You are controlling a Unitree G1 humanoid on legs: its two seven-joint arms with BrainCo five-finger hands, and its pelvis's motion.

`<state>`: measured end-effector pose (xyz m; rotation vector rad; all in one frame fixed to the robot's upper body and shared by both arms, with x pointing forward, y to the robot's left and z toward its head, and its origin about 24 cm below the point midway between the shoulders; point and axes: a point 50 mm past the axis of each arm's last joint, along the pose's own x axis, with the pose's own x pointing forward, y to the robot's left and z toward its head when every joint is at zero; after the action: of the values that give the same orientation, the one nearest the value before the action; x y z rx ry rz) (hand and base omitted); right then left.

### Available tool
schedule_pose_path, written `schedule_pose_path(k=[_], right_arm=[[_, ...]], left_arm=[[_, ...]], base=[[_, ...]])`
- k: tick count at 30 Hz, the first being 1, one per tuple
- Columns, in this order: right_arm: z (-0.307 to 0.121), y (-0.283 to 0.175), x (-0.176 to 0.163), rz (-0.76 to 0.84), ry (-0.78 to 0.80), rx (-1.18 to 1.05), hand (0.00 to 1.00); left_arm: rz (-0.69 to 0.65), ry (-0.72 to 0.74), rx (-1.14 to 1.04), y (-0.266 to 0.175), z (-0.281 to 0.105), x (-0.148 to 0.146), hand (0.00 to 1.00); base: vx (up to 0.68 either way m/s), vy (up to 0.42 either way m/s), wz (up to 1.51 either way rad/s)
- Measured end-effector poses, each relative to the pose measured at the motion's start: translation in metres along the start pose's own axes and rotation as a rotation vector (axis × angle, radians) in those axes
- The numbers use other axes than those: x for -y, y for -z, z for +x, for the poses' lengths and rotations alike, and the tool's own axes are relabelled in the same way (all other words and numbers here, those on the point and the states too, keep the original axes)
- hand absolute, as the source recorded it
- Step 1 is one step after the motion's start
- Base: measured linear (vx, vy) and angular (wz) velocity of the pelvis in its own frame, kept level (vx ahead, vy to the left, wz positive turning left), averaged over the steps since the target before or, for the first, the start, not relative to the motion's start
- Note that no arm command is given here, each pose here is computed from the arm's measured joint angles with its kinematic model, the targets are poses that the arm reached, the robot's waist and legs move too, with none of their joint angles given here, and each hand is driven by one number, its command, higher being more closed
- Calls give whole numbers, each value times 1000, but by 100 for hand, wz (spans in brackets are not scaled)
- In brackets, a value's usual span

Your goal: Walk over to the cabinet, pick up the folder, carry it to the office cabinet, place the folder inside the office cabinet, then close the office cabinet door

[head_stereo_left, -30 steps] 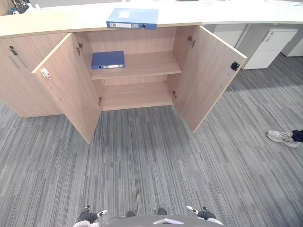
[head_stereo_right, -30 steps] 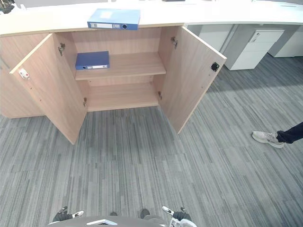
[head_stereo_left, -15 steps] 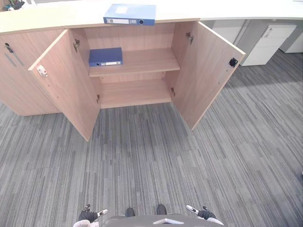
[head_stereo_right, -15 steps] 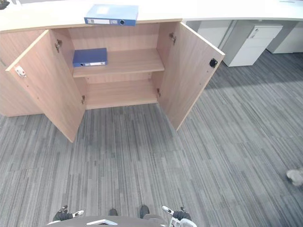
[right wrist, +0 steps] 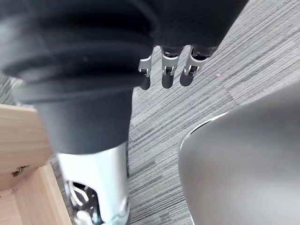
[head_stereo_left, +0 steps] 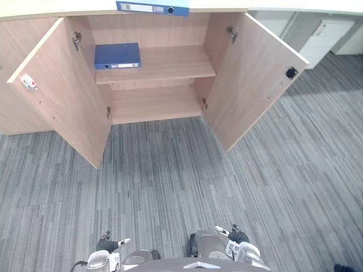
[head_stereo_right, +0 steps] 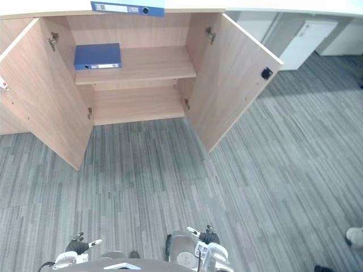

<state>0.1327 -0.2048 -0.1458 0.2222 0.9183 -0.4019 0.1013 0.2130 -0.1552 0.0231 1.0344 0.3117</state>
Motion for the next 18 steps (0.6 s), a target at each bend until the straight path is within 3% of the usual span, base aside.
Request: schedule_pose_path(k=[5, 9, 18], right_arm=[[0, -4, 0, 8, -1, 17, 0], [1, -11, 5, 22, 9, 41, 0], [-3, -5, 1, 11, -6, 37, 0]], left_arm=[[-6, 14, 0, 0, 0, 6, 0], [-65, 64, 7, -3, -2, 32, 0], [-211, 15, 83, -19, -3, 27, 0]], base=[[343, -131, 40], [473, -237, 36], [338, -99, -10]])
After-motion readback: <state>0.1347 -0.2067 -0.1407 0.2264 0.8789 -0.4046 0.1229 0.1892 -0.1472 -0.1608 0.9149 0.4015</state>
